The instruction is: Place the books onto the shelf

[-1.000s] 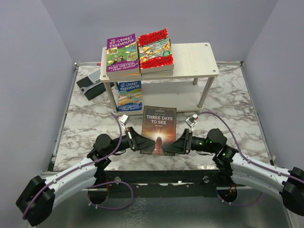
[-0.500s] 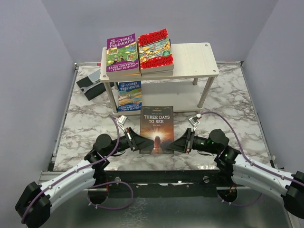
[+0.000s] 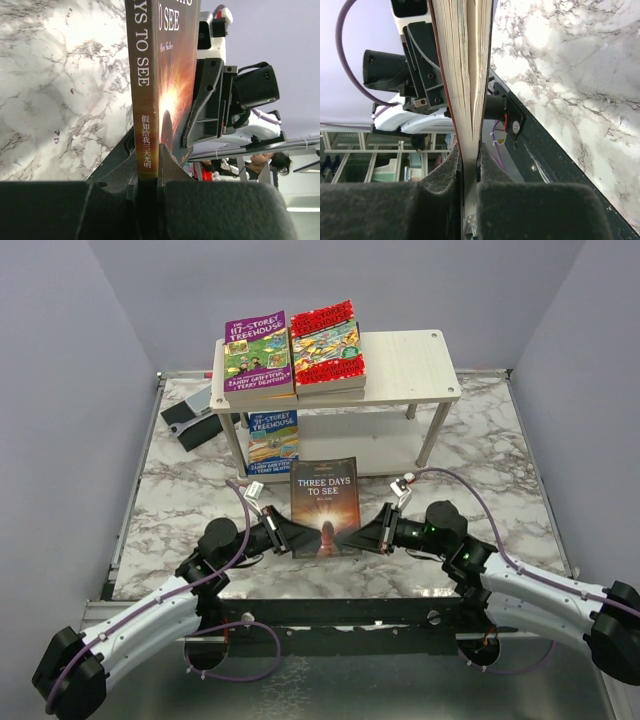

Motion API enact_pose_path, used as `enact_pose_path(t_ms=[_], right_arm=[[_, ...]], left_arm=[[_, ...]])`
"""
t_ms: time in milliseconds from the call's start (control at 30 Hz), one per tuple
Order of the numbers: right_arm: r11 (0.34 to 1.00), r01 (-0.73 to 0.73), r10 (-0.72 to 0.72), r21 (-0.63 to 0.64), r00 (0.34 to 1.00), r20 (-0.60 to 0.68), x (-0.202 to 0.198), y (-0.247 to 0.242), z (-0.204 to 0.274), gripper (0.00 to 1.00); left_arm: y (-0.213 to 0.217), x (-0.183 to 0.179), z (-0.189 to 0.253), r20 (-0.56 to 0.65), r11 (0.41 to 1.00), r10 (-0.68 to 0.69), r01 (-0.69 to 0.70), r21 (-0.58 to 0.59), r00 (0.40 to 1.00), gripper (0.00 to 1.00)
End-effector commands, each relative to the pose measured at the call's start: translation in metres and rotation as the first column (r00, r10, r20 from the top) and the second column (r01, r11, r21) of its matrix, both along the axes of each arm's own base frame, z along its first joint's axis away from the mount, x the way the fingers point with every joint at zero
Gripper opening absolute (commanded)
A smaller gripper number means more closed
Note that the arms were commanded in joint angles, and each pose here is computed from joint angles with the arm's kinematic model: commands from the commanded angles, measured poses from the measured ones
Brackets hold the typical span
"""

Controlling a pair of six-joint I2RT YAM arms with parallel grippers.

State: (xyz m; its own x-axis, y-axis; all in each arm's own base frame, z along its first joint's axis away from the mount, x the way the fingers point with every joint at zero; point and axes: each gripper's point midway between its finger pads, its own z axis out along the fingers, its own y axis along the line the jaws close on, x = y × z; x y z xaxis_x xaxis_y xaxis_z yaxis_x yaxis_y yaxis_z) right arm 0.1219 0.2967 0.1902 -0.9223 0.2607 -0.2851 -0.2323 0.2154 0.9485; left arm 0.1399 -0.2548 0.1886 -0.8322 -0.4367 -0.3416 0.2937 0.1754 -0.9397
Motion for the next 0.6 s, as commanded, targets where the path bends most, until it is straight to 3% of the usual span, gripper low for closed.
enact_pose_path(t_ms=[0,100,200,333,367,533,567], right_arm=[[0.999,0.038,-0.039,0.016,0.998,0.05,0.011,0.006,0.023,0.01],[0.995,0.091,-0.089,-0.033,0.994,0.059,0.019,0.001,0.021,0.01],[0.986,0.147,-0.142,-0.079,0.987,0.07,0.028,-0.004,0.02,0.01],[0.977,0.181,-0.172,-0.109,0.981,0.09,0.037,-0.005,0.023,0.01],[0.977,0.182,-0.173,-0.108,0.981,0.092,0.038,-0.004,0.024,0.01],[0.964,0.221,-0.206,-0.145,0.972,0.114,0.051,-0.001,0.025,0.01],[0.96,0.231,-0.212,-0.16,0.969,0.127,0.055,-0.001,0.026,0.01]], left_arm=[[0.002,0.011,0.013,0.059,0.998,0.049,-0.052,0.047,0.997,0.01],[0.009,0.018,0.005,0.058,0.985,0.095,-0.103,0.142,0.994,0.2],[0.022,0.026,0.006,0.087,0.958,0.157,-0.173,0.23,0.984,0.5],[0.044,0.038,0.016,0.153,0.896,0.236,-0.276,0.348,0.959,0.69],[0.049,0.04,0.019,0.172,0.878,0.248,-0.296,0.375,0.953,0.78],[0.073,0.051,0.04,0.291,0.78,0.278,-0.392,0.487,0.915,0.85],[0.079,0.053,0.046,0.318,0.76,0.28,-0.411,0.504,0.906,0.92]])
